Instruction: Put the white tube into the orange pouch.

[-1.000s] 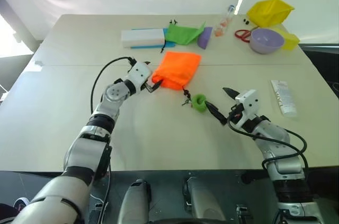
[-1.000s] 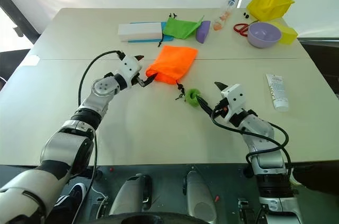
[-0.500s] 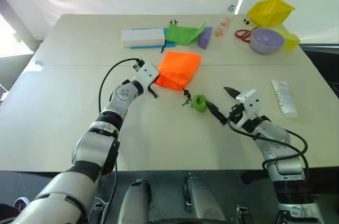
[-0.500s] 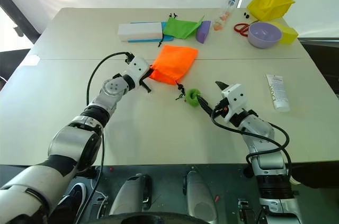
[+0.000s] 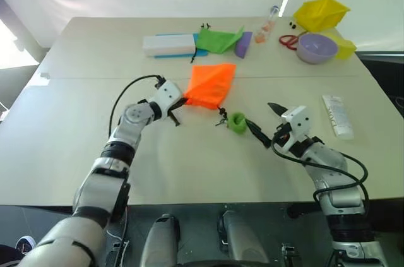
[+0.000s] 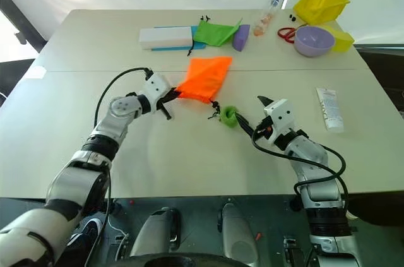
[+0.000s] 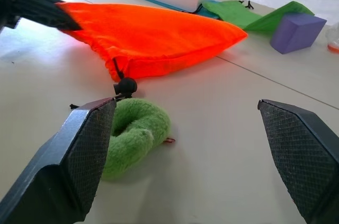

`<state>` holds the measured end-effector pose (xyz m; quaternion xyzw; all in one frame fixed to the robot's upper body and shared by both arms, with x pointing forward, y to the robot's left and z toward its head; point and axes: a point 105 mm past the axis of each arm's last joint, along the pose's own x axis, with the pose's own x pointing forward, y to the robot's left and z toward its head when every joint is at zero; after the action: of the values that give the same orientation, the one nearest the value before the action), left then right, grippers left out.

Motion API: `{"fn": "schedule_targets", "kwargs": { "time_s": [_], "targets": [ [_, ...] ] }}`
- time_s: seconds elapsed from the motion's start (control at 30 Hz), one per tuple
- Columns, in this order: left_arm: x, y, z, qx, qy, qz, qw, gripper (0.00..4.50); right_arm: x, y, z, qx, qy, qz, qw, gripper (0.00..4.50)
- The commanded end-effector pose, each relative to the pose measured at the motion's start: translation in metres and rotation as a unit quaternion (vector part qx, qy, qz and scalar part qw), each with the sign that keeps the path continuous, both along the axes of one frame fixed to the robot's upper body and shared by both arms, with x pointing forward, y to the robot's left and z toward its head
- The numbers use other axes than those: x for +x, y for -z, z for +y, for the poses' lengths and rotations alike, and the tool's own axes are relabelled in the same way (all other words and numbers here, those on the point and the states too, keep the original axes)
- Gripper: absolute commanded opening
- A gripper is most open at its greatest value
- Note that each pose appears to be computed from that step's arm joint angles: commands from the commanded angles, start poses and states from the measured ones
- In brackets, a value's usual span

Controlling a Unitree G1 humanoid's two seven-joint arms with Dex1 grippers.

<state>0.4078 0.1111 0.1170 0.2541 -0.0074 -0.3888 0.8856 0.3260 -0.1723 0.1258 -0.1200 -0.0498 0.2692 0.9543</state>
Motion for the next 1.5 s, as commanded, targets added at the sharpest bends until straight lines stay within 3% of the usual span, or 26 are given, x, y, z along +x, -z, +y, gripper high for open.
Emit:
{"fn": "schedule_targets", "kwargs": {
  "time_s": [0.03, 0.43, 0.7, 0.87, 1.03, 1.2, 1.33, 1.5],
  "targets": [
    [-0.017, -0.022, 0.000, 0.000, 0.016, -0.018, 1.000, 0.01, 0.001, -0.017, 0.001, -0.003, -0.004, -0.035, 0.999, 4.50],
    [-0.066, -0.034, 0.004, -0.007, 0.015, 0.026, 1.000, 0.01, 0.002, -0.017, -0.001, -0.004, -0.007, -0.035, 0.999, 4.50],
    [-0.048, -0.029, 0.008, 0.009, -0.006, -0.020, 1.000, 0.01, 0.002, -0.019, -0.002, -0.009, -0.009, -0.035, 0.999, 4.50],
    [-0.048, -0.015, -0.002, 0.067, 0.035, -0.076, 0.994, 0.01, 0.002, -0.018, -0.017, -0.004, 0.028, -0.011, 1.000, 4.50],
    [-0.048, -0.019, -0.014, 0.058, 0.059, -0.100, 0.992, 0.01, -0.003, -0.029, -0.033, -0.025, 0.055, -0.007, 0.998, 4.50],
    [-0.046, -0.015, -0.013, 0.057, 0.059, -0.099, 0.992, 0.01, -0.009, -0.041, -0.072, -0.033, 0.121, 0.016, 0.992, 4.50],
    [-0.045, -0.017, -0.015, 0.040, 0.055, -0.099, 0.993, 0.01, -0.014, -0.043, -0.121, -0.058, 0.226, 0.041, 0.972, 4.50],
    [-0.045, -0.018, -0.016, 0.031, 0.052, -0.098, 0.993, 0.01, -0.025, -0.017, -0.170, -0.053, 0.334, 0.132, 0.932, 4.50]
  ]
}}
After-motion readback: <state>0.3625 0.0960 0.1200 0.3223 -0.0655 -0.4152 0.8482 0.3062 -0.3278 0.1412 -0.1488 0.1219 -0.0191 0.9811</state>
